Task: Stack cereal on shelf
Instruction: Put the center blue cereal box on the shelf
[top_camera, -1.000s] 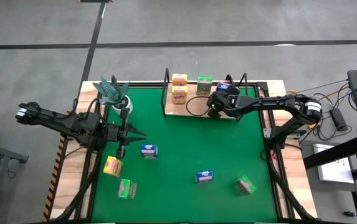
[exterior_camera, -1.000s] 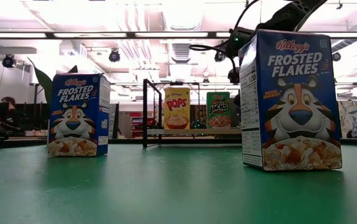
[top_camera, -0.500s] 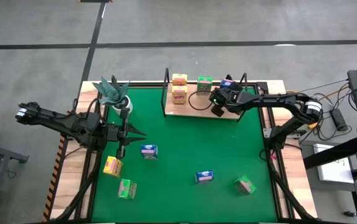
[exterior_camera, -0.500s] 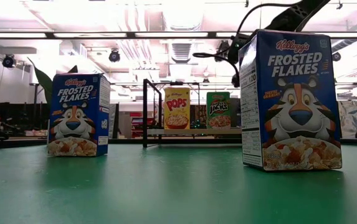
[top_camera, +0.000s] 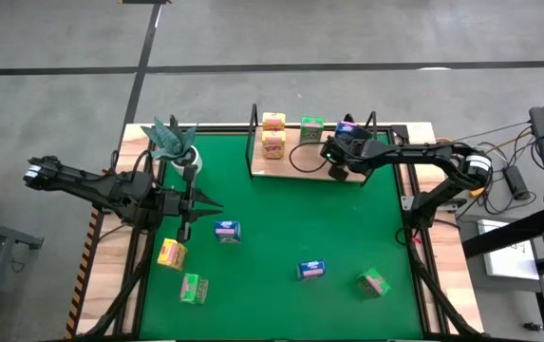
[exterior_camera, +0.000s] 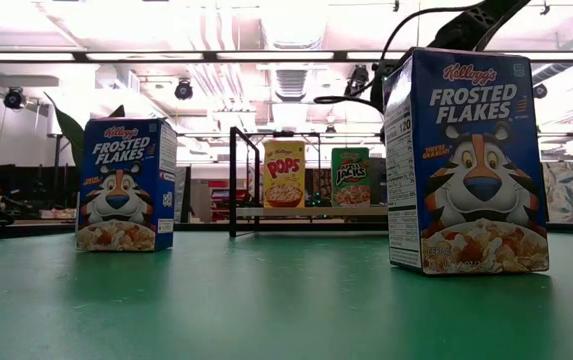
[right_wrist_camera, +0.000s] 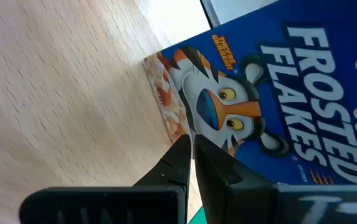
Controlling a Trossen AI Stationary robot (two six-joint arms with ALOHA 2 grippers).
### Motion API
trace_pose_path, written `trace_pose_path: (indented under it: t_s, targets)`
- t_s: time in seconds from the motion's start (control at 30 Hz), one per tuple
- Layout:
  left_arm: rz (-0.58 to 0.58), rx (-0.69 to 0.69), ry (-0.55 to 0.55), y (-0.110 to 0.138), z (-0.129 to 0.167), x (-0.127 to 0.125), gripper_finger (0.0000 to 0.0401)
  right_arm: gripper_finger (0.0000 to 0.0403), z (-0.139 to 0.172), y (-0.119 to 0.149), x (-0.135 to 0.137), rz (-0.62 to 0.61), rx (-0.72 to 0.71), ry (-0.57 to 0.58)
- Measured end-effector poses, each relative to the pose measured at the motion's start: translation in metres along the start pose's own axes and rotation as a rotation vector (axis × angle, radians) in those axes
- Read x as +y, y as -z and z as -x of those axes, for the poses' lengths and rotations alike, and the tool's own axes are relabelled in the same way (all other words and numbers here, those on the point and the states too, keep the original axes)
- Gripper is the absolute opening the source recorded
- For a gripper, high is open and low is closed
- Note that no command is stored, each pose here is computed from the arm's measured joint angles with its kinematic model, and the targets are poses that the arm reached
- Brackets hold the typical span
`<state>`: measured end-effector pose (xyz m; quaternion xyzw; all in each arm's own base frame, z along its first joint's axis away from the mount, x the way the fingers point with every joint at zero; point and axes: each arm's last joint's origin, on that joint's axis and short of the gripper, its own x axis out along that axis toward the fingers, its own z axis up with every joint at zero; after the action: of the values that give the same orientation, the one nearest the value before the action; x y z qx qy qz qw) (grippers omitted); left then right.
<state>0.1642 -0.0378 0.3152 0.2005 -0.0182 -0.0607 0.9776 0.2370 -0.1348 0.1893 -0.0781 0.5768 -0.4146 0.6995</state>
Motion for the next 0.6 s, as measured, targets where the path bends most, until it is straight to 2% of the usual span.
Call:
trace_pose_path:
  t_s: [0.6]
  targets:
    - [0.000,0.000,0.000,0.000,0.000,0.000,0.0038,0.0013,-0.008,-0.001,-0.011,-0.028,0.004,-0.002]
